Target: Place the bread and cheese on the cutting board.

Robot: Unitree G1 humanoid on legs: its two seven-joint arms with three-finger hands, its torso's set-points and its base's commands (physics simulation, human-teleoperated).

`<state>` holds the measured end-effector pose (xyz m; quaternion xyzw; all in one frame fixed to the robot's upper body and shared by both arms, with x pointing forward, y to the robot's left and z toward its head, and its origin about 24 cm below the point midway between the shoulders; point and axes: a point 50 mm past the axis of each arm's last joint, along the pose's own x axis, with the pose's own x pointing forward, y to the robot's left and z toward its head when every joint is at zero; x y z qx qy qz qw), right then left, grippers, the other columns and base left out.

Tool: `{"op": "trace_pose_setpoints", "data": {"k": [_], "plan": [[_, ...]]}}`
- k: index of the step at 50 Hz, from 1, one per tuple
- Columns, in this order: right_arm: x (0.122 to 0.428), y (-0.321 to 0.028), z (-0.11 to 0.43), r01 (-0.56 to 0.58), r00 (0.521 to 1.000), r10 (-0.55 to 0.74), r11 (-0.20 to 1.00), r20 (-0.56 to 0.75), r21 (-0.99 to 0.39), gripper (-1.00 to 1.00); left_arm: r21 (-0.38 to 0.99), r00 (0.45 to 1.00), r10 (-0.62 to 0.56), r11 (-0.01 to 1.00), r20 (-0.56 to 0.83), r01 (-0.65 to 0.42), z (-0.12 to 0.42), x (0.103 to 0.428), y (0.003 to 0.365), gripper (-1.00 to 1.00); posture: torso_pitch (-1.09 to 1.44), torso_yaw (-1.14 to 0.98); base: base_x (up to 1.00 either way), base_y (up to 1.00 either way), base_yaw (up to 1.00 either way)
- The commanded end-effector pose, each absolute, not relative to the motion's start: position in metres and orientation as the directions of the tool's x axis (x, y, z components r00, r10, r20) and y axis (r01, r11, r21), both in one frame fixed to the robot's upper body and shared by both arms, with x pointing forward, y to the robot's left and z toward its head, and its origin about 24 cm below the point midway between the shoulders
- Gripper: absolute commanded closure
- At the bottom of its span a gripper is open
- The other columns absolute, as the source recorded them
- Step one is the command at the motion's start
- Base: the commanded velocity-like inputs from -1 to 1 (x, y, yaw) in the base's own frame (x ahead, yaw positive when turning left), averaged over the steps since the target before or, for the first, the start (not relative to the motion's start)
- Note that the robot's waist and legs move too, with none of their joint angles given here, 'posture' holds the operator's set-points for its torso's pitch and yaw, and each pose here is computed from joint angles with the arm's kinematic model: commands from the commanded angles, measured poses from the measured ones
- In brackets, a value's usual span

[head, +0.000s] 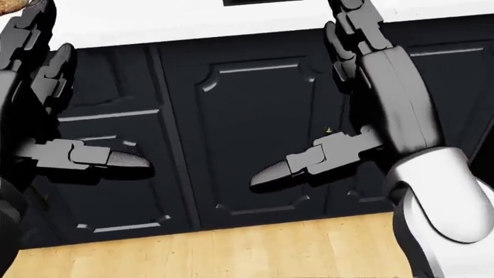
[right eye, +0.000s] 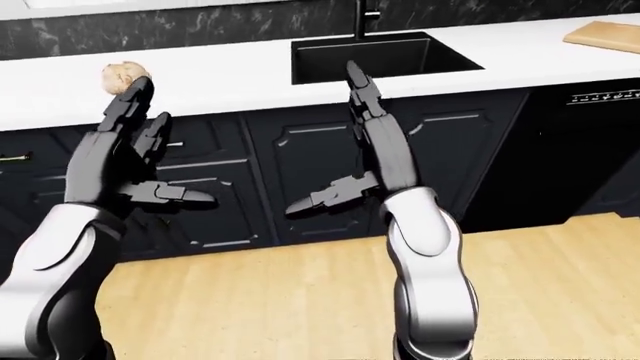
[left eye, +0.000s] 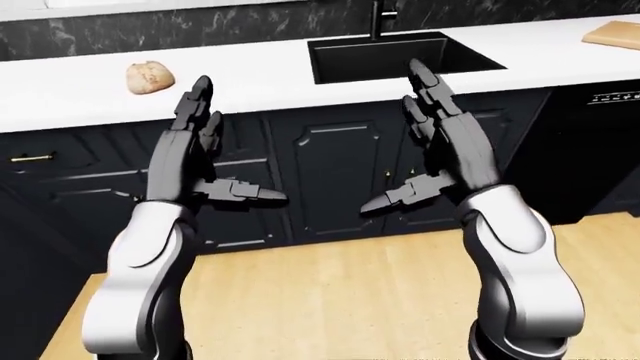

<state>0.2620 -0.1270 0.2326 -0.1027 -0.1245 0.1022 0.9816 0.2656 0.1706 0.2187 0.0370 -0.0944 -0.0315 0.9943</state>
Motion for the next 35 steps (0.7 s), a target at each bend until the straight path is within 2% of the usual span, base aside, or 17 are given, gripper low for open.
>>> {"op": "trace_pose_setpoints", "data": {"k": [1,35], "plan": [[0.257,-0.1306,0.2476,-0.137,0.929,0.208,0.961,0.307,-0.239,-1.0,0.093,0.959,-0.089,0.993,0.269,0.066,0.2336,0.2615,0.1665,-1.0,0.0,0.0,0.0,0.42,0.0],[0.257,-0.1274,0.2457,-0.151,0.926,0.222,0.959,0.304,-0.24,-1.0,0.096,0.96,-0.092,0.993,0.264,0.068,0.232,0.2612,0.1652,-1.0,0.0,0.0,0.0,0.41,0.0]]}}
